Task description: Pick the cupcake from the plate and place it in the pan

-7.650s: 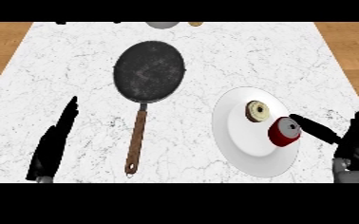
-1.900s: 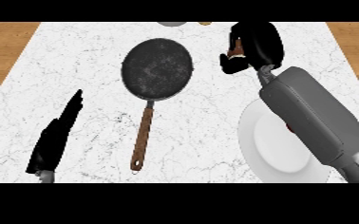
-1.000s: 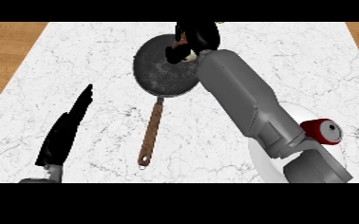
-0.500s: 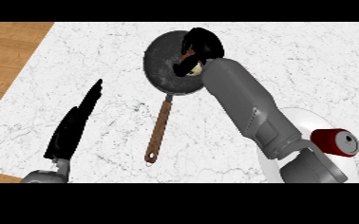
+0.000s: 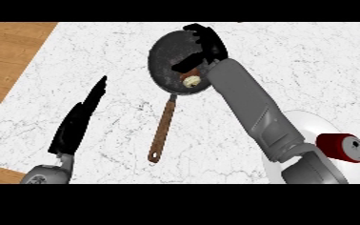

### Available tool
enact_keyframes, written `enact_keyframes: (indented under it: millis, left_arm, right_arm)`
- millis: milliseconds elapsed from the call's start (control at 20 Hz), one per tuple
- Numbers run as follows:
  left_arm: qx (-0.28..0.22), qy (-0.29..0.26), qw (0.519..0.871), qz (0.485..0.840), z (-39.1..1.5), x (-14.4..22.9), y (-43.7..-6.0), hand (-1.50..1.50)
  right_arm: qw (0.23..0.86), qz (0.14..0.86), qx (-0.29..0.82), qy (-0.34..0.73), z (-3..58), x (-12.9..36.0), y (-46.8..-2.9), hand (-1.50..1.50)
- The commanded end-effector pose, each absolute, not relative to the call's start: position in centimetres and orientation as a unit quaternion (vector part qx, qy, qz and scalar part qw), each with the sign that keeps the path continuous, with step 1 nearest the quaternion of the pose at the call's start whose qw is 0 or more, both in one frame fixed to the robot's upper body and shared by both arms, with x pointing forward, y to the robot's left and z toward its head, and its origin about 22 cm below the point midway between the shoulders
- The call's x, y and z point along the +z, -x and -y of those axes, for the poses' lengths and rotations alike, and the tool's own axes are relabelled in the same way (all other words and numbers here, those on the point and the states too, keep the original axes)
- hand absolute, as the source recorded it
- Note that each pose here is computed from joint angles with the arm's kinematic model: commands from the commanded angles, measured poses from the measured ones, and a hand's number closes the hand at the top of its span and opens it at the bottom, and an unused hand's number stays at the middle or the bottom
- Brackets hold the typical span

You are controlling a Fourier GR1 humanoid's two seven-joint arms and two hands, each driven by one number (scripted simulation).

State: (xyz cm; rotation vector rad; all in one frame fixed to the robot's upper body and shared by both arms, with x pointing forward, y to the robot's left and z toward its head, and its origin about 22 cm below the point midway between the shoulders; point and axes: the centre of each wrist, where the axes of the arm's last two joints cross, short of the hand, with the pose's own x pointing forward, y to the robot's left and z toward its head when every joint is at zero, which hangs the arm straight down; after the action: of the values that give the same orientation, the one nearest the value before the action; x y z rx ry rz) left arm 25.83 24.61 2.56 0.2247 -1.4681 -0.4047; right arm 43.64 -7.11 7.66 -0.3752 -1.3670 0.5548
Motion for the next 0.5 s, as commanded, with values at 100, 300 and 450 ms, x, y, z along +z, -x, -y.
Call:
enact_keyframes:
  millis: [100,300,450]
  left_arm:
    - [-0.175,-0.105,0.717,0.666,-24.7,2.7,-26.2,0.0]
    - [-0.167,-0.112,0.724,0.66,-24.9,2.7,-25.7,0.0]
    - [-0.161,-0.116,0.729,0.655,-26.2,1.5,-24.8,0.0]
  right_arm:
    - [0.707,0.675,0.122,0.171,7.5,8.4,-44.0,-1.5]
    - [0.708,0.679,0.035,0.192,8.0,8.4,-44.3,-1.5]
    - [0.705,0.676,-0.01,0.213,9.3,7.2,-44.2,-1.5]
